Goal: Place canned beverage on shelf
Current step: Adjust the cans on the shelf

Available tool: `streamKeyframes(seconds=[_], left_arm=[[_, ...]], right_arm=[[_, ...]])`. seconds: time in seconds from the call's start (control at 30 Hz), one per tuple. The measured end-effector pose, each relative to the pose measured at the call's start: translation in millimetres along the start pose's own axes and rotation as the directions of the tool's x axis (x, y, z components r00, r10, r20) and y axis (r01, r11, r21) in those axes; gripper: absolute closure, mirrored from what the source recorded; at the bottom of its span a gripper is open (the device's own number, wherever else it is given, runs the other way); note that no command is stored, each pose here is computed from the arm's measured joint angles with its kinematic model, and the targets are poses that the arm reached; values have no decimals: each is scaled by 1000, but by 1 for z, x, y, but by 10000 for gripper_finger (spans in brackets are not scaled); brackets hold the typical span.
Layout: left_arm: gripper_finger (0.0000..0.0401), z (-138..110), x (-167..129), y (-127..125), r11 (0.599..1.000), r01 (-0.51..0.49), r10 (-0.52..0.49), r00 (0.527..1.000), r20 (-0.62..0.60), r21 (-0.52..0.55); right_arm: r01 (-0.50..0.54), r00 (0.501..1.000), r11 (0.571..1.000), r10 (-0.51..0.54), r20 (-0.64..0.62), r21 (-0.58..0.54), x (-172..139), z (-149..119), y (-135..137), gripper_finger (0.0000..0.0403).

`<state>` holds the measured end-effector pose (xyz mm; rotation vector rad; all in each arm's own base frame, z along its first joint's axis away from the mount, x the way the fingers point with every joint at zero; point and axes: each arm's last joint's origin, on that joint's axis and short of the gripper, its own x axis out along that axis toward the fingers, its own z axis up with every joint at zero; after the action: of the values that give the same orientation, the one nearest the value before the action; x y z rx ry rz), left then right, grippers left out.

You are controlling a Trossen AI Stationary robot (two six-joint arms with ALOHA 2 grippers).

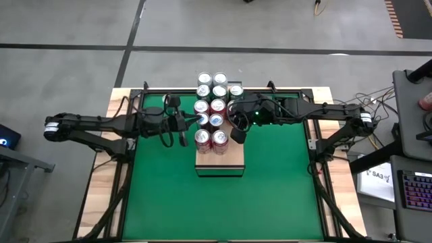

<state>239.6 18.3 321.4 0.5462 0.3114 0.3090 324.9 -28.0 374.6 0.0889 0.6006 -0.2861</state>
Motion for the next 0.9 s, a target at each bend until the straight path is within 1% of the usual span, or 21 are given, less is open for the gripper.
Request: streamKeyframes(seconds=[0.3, 0.43, 0.53, 0.63, 0.73, 0.9], left_arm=[[401, 2, 0, 1, 1000, 18, -18, 1000, 3, -11], [401, 2, 0, 0, 1000, 18, -18, 1000, 4, -15], [401, 2, -1, 1, 1000, 17, -17, 1000, 6, -15], [401, 4, -2, 2, 1000, 5, -4, 1000, 28, -16], [401, 5, -2, 3, 1000, -3, 4, 999, 42, -10], [401, 3, 2, 1, 1000, 8, -8, 1000, 21, -3]], right_arm=[[-4, 1000, 1000, 4, 22, -15, 0, 2, 1, 390], [-8, 998, 999, 10, 64, -41, 0, 6, 2, 390], [-10, 992, 998, 17, 124, -61, 5, 11, 3, 390], [-8, 988, 996, 21, 154, -85, 16, 14, 6, 390], [-4, 990, 994, 20, 142, -108, 30, 11, 8, 390], [0, 991, 992, 17, 132, -124, 47, 8, 11, 390]])
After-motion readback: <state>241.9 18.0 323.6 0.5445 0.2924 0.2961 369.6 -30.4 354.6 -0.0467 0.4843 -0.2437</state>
